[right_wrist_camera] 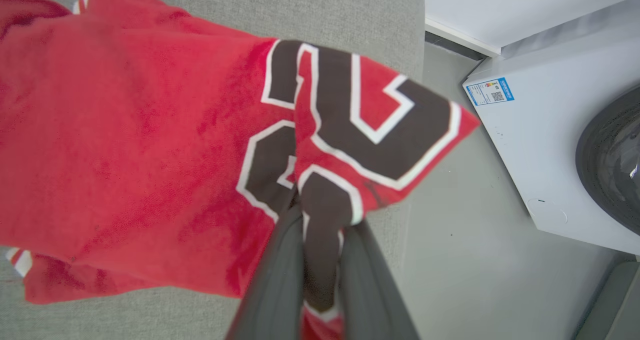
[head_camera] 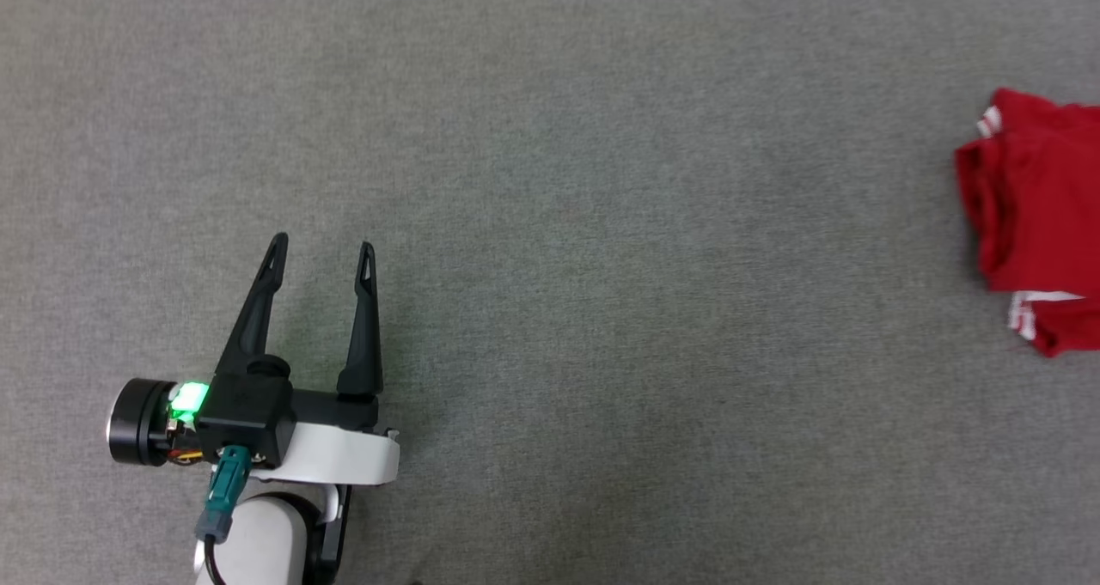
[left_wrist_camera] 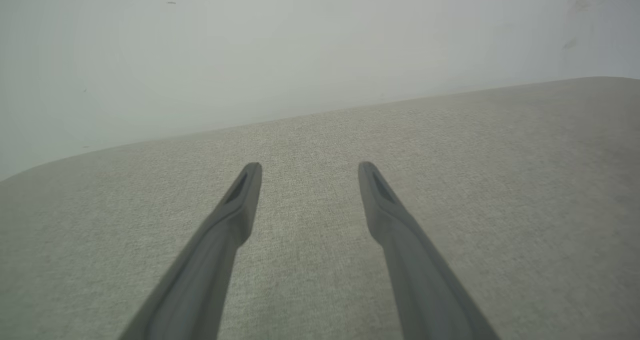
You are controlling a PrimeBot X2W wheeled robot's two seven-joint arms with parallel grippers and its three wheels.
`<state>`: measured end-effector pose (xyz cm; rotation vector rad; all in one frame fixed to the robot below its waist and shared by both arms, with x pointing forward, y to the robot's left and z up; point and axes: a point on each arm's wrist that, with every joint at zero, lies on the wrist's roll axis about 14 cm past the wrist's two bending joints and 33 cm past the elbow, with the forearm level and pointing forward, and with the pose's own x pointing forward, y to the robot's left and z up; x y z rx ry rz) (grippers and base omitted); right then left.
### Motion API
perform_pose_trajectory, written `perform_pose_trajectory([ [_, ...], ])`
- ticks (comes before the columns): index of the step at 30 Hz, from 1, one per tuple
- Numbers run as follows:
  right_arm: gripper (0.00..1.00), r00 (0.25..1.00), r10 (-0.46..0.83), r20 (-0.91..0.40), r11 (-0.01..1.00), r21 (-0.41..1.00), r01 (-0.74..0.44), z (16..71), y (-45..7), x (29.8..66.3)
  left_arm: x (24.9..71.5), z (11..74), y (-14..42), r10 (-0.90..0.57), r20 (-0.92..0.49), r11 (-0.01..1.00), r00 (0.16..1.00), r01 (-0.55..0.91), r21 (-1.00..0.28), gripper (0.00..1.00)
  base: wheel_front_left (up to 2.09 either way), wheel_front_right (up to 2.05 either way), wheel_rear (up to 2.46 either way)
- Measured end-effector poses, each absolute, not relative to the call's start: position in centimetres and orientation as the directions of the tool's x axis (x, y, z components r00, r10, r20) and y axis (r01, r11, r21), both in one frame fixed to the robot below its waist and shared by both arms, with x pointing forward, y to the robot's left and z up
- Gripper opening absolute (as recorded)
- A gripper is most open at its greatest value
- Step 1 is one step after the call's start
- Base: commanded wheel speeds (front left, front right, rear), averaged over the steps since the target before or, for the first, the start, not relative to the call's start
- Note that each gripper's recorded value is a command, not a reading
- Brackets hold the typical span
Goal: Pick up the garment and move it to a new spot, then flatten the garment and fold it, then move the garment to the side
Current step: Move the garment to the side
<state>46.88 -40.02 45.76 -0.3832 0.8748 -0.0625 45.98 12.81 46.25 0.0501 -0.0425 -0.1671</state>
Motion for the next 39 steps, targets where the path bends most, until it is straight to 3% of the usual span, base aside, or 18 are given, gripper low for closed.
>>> perform_pose_trajectory([
  [14,0.0,0.584,-0.392,-0.711,0.903,-0.418,0.097,44.9,-45.8,48.8,46.9,44.8,13.8,-0.142,0.014,0.988,0.99,0.141,0.061,1.0,0.0,0.0,0.0],
  [15,0.34,0.585,-0.392,-0.71,0.905,-0.412,0.107,44.8,-45.7,48.8,46.9,44.8,13.8,-0.141,0.015,0.988,0.99,0.14,0.061,1.0,0.0,0.0,0.0],
  [16,1.0,0.586,-0.394,-0.708,0.906,-0.408,0.116,44.7,-45.7,48.8,46.9,44.9,13.8,-0.142,0.017,0.988,0.99,0.141,0.061,1.0,0.0,0.0,0.0],
  [26,1.0,0.763,-0.388,-0.518,0.878,-0.459,0.135,49.6,-44.3,49.8,45.3,47.2,14.3,-0.116,0.054,0.991,0.992,0.112,0.07,1.0,0.0,0.0,0.0],
  [29,1.0,0.854,-0.347,-0.388,0.874,-0.463,0.145,52.8,-43.1,50.5,44.2,48.1,14.5,-0.102,0.066,0.993,0.993,0.098,0.066,1.0,0.0,0.0,0.0],
  [30,1.0,0.909,-0.301,-0.288,0.876,-0.46,0.145,54.9,-41.7,50.8,43.4,48.6,14.7,-0.092,0.07,0.994,0.993,0.088,0.065,1.0,0.0,0.0,0.0],
  [31,1.0,0.909,-0.301,-0.288,0.876,-0.46,0.145,54.9,-41.7,50.8,43.4,48.6,14.7,-0.092,0.07,0.994,0.993,0.088,0.065,1.0,0.0,0.0,0.0],
  [35,1.0,0.979,-0.197,-0.052,0.889,-0.431,0.156,59.2,-38.6,50.9,41.7,49.6,15.7,-0.055,0.08,0.998,0.995,0.051,0.048,1.0,0.0,0.0,0.0],
  [39,1.0,0.991,-0.082,0.101,0.921,-0.373,0.114,60.9,-34.0,50.3,40.0,50.4,16.7,-0.02,0.092,0.999,0.996,0.016,0.046,1.0,0.0,0.0,0.0],
])
